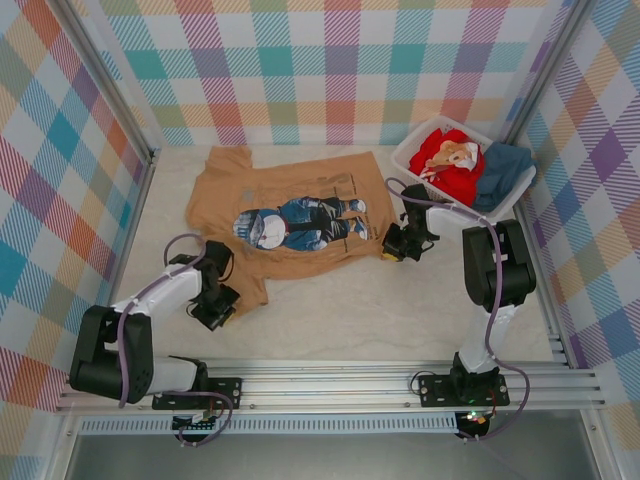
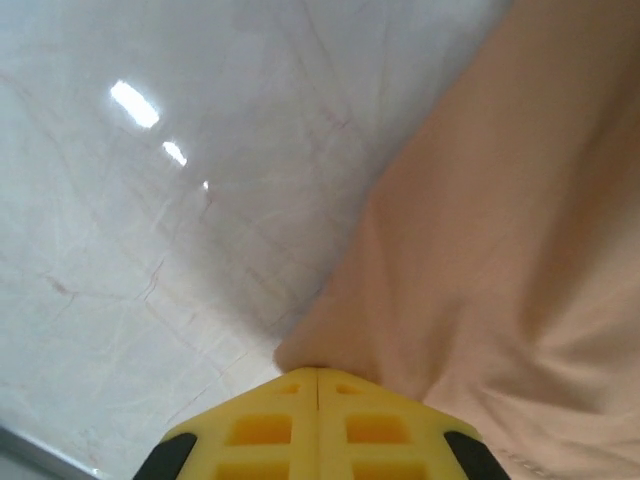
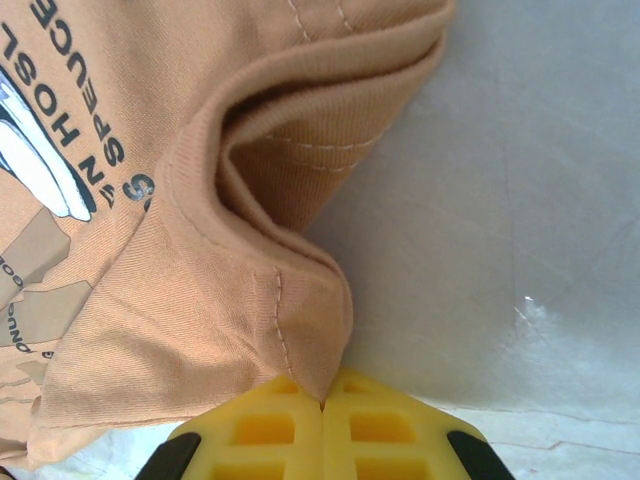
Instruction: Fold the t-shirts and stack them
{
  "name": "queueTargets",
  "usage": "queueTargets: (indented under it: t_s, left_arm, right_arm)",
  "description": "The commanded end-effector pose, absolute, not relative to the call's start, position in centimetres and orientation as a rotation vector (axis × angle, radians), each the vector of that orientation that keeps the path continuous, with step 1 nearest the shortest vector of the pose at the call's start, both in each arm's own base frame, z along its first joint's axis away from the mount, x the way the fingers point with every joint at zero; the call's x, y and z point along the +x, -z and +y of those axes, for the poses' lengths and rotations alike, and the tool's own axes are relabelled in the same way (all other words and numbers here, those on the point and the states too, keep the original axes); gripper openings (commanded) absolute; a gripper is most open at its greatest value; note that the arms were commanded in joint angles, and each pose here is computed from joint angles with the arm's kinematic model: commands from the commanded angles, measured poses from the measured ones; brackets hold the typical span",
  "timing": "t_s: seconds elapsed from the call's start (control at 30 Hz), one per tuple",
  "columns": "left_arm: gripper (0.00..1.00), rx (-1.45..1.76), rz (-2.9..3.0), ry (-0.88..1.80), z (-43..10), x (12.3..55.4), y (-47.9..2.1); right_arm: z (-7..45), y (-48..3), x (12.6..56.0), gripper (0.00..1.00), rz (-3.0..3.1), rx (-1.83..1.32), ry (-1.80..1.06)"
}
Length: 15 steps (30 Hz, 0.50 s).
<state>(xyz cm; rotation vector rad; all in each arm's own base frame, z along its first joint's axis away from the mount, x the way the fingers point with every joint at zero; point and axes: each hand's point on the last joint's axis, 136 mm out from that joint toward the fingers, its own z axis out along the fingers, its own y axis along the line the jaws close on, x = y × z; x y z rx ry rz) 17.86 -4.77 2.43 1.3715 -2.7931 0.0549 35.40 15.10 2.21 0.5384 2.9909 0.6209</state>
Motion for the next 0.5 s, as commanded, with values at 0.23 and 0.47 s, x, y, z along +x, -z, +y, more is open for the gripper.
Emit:
queueTargets:
  t_s: [0.23,0.47]
  left_arm:
    - [0.0,1.557,-2.719,-0.057,-5.7,13.0,-5.4]
    - [0.0,1.575,-2.796,-0.021,-5.3,12.4,-6.5]
  right_arm:
    - [15.3,-2.4,34.7,0.0,3.028,0.427,-0.608]
    - [14.9,-3.0,34.4,0.0,3.035,0.358,-0.583]
